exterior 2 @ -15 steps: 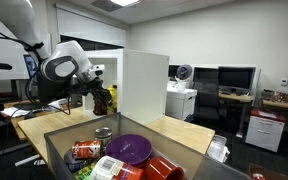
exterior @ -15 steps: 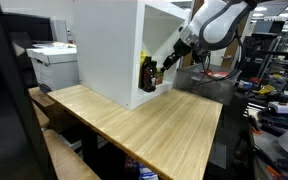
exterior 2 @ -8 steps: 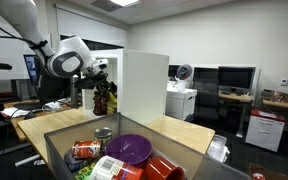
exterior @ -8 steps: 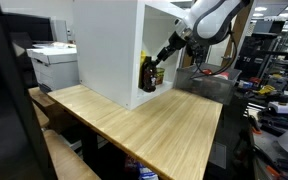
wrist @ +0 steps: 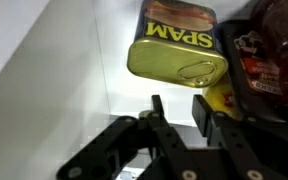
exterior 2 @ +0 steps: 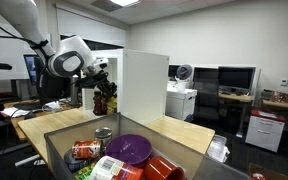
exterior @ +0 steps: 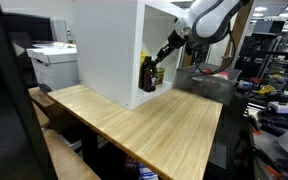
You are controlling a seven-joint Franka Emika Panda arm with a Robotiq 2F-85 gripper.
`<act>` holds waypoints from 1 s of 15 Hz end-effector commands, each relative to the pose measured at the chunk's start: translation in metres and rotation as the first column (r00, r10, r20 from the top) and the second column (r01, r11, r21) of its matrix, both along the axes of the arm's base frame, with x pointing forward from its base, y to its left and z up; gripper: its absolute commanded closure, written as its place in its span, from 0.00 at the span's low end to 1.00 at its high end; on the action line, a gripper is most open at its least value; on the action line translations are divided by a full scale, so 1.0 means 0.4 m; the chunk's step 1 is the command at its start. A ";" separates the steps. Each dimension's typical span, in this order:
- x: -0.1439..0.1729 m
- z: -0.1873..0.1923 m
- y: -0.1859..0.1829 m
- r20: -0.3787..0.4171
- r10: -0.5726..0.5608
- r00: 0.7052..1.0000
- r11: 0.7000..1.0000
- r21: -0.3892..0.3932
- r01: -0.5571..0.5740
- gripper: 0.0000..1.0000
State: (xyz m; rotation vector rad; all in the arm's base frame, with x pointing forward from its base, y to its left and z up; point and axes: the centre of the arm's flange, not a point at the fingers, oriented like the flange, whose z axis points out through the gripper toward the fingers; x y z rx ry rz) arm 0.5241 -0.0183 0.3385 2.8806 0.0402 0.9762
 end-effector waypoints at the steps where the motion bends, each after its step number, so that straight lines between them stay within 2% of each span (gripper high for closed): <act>1: -0.006 -0.015 -0.013 0.019 -0.034 0.999 0.999 0.006 0.034 0.90; 6: -0.015 -0.063 -0.023 -0.006 -0.054 0.998 0.998 0.014 0.055 1.00; 10: -0.013 -0.082 -0.007 0.027 -0.048 0.998 0.999 0.017 0.048 0.95; 13: -0.002 -0.079 0.017 0.069 -0.030 0.997 0.999 0.016 0.029 0.95; 15: 0.002 -0.084 0.035 0.069 -0.027 0.997 1.000 0.013 0.026 0.96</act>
